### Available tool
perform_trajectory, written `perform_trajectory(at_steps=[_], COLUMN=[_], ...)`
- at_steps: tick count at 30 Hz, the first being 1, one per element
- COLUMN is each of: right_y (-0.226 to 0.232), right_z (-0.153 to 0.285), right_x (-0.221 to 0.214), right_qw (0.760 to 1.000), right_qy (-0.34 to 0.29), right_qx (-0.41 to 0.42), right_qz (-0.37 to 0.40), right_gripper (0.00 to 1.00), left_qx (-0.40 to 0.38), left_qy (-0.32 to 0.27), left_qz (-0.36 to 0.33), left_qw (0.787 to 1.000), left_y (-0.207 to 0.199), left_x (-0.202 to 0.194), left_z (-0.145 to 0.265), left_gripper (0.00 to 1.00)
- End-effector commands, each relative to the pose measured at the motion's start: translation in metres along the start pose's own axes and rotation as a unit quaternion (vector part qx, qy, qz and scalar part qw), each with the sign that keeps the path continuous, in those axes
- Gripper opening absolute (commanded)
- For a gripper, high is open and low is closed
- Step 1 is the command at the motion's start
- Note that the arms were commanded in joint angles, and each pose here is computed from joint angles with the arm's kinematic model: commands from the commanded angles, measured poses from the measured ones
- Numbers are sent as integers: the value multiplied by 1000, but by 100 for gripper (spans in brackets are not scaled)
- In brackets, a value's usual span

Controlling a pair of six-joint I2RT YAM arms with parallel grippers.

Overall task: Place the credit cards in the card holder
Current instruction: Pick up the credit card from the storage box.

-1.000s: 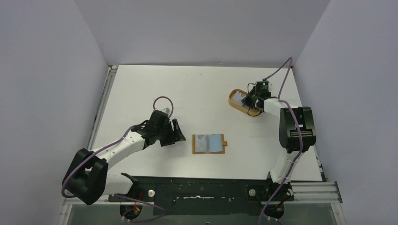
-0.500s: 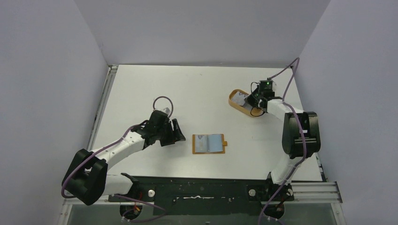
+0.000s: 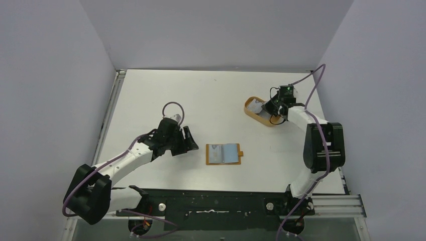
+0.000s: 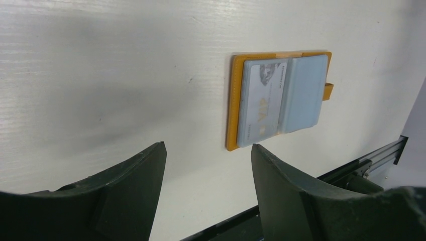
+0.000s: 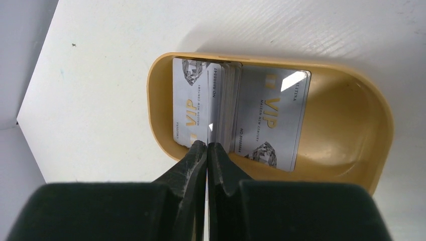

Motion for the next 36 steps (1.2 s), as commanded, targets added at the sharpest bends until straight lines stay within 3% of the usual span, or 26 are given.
perform_trajectory(at_steps=[1, 8, 16, 19, 21, 24, 27, 30, 36], right_y=[30, 57, 99, 109, 109, 93, 66, 42, 7], right_z=[49, 127, 203, 220, 228, 231, 224, 215, 195], right_x=[32, 36, -1, -17, -30, -54, -82, -105, -146], right_qw=[998, 993, 954, 943, 948, 963, 958, 956, 952], right_qy=[-44, -31, 31, 55, 59, 63, 97, 123, 175], right_qx=[35, 110, 298, 328, 312, 214, 143, 124, 104], right_qz=[-2, -3, -20, -3, 29, 152, 229, 237, 230], right_gripper=[0, 0, 0, 0, 0, 0, 0, 0, 0], left_qx=[-24, -24, -38, -64, -106, -175, -144, -96, -74], left_qy=[-22, -48, -83, -86, -71, -63, -60, -62, -29], left_qz=[-3, -14, 71, 83, 79, 60, -31, -123, -184], left_qw=[999, 998, 993, 991, 989, 981, 987, 986, 980], left_y=[-11, -16, -5, -7, -16, -33, -55, -78, -116], left_x=[9, 16, 25, 27, 26, 24, 3, -16, -36], left_z=[11, 27, 37, 41, 42, 45, 49, 51, 28], left_gripper=[61, 63, 96, 97, 97, 97, 97, 96, 86])
Point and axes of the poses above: each gripper's point midway between its finger pads, its own z axis back along the fingers, its own y axis along the line the jaws close on, x = y × z, the point moved 4 cm from there along z, back along the fingers, and after that the axes turned 11 degrees about z, right-handed, at the moved point
